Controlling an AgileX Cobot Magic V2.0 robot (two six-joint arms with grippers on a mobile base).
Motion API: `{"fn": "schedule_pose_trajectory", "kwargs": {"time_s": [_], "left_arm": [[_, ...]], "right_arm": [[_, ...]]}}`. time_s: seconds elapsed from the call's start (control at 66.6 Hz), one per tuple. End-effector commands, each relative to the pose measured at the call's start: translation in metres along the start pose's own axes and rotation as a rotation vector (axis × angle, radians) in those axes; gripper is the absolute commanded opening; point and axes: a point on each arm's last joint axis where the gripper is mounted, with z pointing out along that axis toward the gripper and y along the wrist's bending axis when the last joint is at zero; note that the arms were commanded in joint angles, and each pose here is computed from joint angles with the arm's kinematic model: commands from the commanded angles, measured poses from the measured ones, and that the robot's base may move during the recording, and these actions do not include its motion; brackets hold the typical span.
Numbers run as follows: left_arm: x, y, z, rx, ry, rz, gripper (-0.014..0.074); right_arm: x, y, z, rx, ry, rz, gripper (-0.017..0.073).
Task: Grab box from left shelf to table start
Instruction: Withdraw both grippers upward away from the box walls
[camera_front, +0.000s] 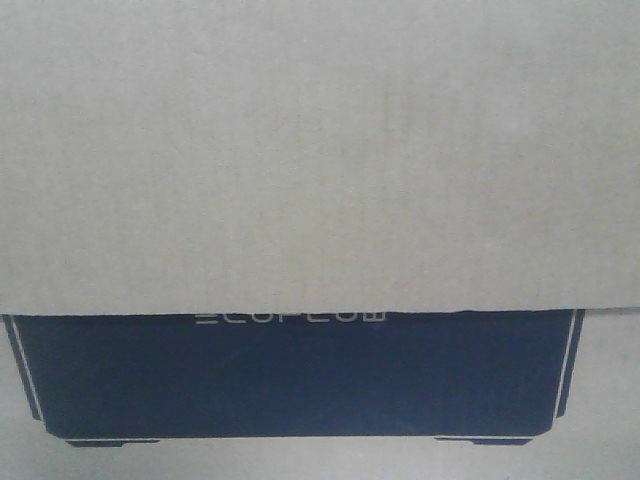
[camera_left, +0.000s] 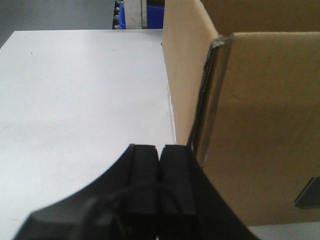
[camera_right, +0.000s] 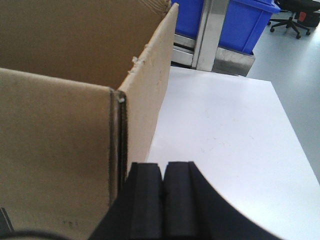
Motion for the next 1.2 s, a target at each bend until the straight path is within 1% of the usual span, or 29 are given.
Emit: {"fn": "schedule_pose_trajectory", "kwargs": {"time_s": [0.0, 0.571, 0.631, 0.706, 0.781, 0.886, 0.946, 0.991, 1.186], "left_arm": [[-0.016, 0.0, -0.003, 0.008, -0.11, 0.005, -0.0092], [-0.016, -0.001, -0.003, 0.011, -0.114, 0.002, -0.0092], [-0.016, 0.0, -0.003, 0.002, -0.122, 0.004, -0.0092], [-0.019, -0.002, -0.003, -0.004, -0.161, -0.03, -0.0092], [-0.02, -0.002, 0.0, -0.034, -0.234, -0.055, -0.0092], [-0.006, -0.001, 0.011, -0.081, -0.314, -0.08, -0.0092], [0.006, 0.0, 0.022, -0.098, -0.332, -0.106, -0.0092], [0.016, 0.001, 0.031, -0.109, -0.338, -0.115, -0.0092], [0.054, 0.004, 0.055, -0.117, -0.392, -0.114, -0.0092]], "right_arm": [[-0.016, -0.002, -0.003, 0.025, -0.108, -0.009, 0.0058], [-0.016, -0.002, -0.003, 0.025, -0.109, -0.009, 0.0058], [-0.016, -0.002, -0.003, 0.025, -0.109, -0.009, 0.0058], [-0.016, -0.002, -0.003, 0.025, -0.109, -0.009, 0.0058], [-0.016, -0.002, -0.003, 0.025, -0.109, -0.009, 0.0058], [-0.016, -0.002, -0.003, 0.025, -0.109, -0.009, 0.0058], [-0.016, -0.002, -0.003, 0.025, -0.109, -0.009, 0.0058], [-0.016, -0.002, -0.003, 0.025, -0.109, -0.009, 0.0058], [-0.016, -0.002, -0.003, 0.025, -0.109, -0.009, 0.0058]]}}
